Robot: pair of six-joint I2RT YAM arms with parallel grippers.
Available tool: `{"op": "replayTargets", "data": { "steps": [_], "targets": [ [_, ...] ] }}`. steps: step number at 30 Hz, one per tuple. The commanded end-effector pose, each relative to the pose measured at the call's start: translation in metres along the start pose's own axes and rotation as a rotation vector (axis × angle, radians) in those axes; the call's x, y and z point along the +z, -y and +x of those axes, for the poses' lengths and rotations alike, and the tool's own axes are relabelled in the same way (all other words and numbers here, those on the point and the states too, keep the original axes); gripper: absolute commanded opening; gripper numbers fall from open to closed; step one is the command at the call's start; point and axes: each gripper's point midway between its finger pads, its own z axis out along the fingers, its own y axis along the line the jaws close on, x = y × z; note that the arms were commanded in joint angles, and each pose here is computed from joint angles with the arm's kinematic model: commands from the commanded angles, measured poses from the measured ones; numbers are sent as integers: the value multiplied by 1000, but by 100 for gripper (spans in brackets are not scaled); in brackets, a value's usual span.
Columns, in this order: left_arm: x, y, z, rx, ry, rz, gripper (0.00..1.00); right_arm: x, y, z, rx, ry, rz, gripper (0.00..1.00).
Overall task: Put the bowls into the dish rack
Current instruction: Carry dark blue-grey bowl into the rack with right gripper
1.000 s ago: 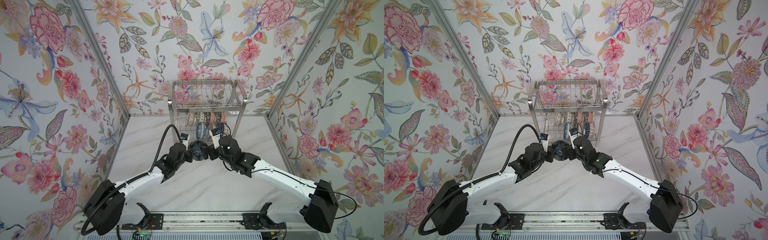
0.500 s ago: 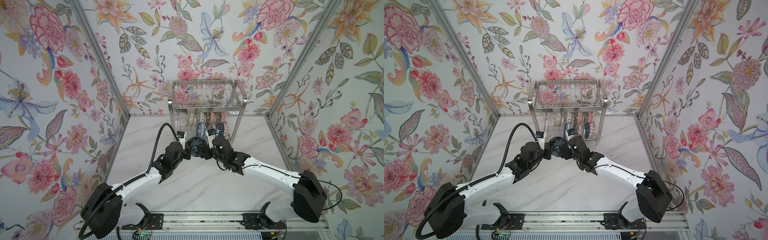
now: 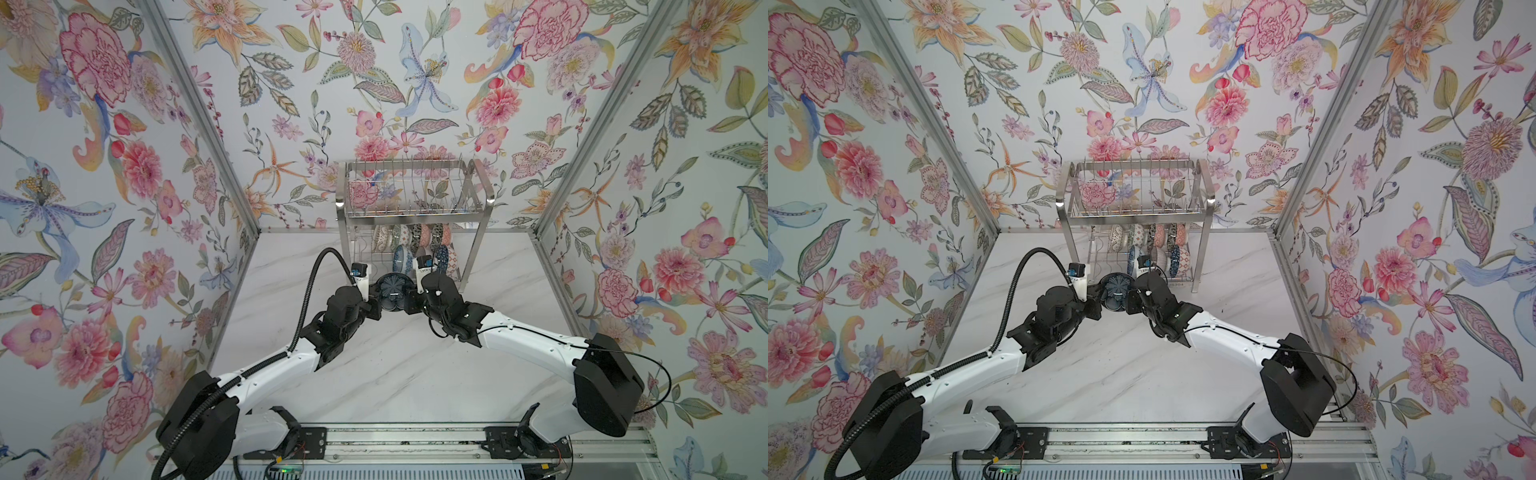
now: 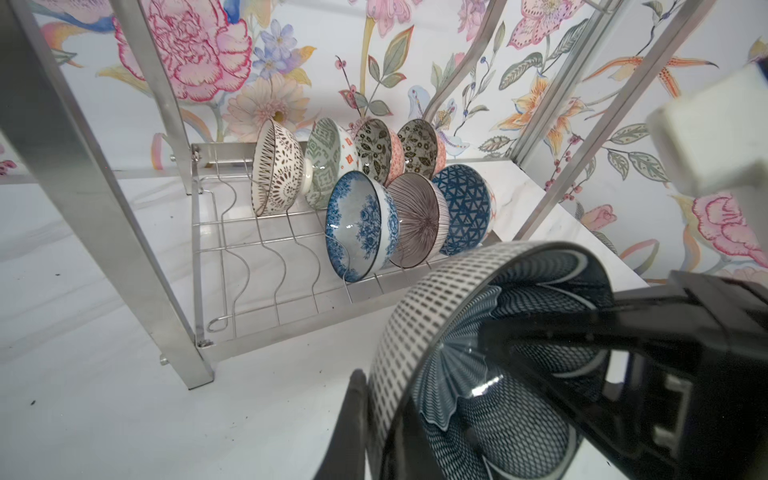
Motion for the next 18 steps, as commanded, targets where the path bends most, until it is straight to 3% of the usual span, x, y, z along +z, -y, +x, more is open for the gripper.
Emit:
{"op": "replayTargets", "data": {
  "steps": [1,4,5,11,18],
  "targets": [
    [-10,4,-30,-12,57,26,22,-3,-14,-6,-38,-1,-47,0],
    [-22,-10,-32,69,-5,-28,83,-1,-11,-15,-75,16,-20,0],
    [-29,-18,-34,101,-22,-50,99,0,-10,-18,-94,20,-6,0],
    [-68,-76,-49,244,-104,-197,99,29,-2,-34,-237,10,144,0],
    [-74,-110,-37,295,-180,-249,99,61,5,-58,-425,31,369,0]
  ]
}}
